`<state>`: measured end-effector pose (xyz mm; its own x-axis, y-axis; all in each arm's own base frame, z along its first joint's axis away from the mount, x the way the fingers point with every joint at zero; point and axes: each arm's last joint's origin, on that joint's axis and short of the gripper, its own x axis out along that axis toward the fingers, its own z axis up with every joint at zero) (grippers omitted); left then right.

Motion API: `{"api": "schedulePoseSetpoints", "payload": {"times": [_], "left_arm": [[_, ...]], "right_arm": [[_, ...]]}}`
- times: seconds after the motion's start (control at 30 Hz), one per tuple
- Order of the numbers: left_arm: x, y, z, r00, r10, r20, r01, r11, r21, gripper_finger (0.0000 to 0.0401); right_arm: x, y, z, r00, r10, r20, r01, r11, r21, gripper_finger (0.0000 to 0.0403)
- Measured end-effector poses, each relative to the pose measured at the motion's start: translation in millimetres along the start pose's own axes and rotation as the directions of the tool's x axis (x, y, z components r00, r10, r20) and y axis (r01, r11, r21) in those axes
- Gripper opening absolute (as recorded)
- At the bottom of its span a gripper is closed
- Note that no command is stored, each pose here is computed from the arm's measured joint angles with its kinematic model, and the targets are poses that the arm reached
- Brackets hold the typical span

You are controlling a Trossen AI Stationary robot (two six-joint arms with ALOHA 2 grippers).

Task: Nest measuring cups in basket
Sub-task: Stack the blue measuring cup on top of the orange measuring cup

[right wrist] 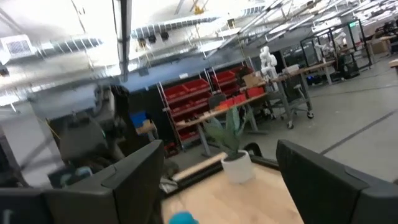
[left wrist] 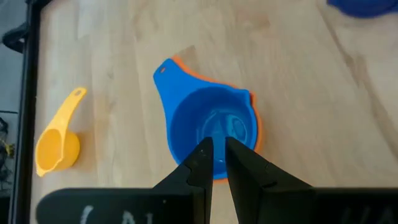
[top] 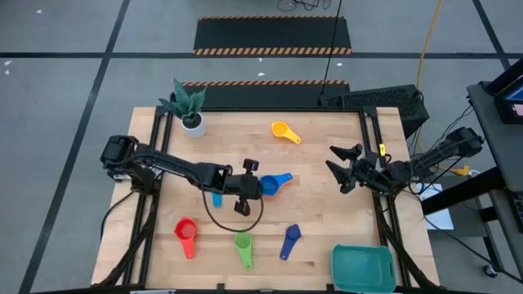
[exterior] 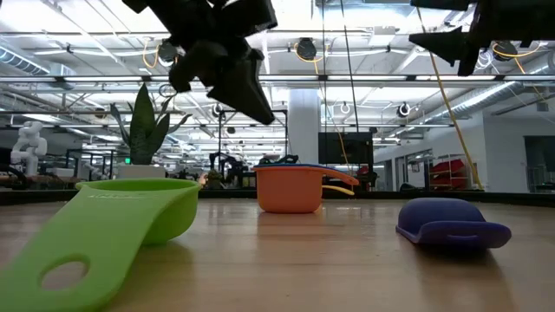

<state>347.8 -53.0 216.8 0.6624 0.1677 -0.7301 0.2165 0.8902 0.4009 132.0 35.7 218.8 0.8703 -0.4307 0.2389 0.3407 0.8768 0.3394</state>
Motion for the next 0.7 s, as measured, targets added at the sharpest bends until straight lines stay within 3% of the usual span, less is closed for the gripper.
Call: {"api": "schedulePoseSetpoints", "payload": {"times": [0.23, 0.47, 0.7], "left_arm": [[-6, -11, 5, 1.0, -0.021, 0.023, 0.021, 1.0, 0.011, 0.0047], [-12, -28, 9, 0.998, -0.052, 0.04, 0.054, 0.997, -0.054, 0.0047], [-20, -48, 16, 0.994, -0.072, 0.082, 0.081, 0.989, -0.12, 0.0047]], "right_arm": [[6, 2, -7, 0.987, -0.094, -0.128, 0.082, 0.992, -0.094, 0.0302], [13, 1, -19, 0.948, -0.034, -0.318, 0.013, 0.998, -0.067, 0.0302], [15, -2, -31, 0.908, -0.003, -0.418, -0.017, 0.999, -0.043, 0.0302]]}}
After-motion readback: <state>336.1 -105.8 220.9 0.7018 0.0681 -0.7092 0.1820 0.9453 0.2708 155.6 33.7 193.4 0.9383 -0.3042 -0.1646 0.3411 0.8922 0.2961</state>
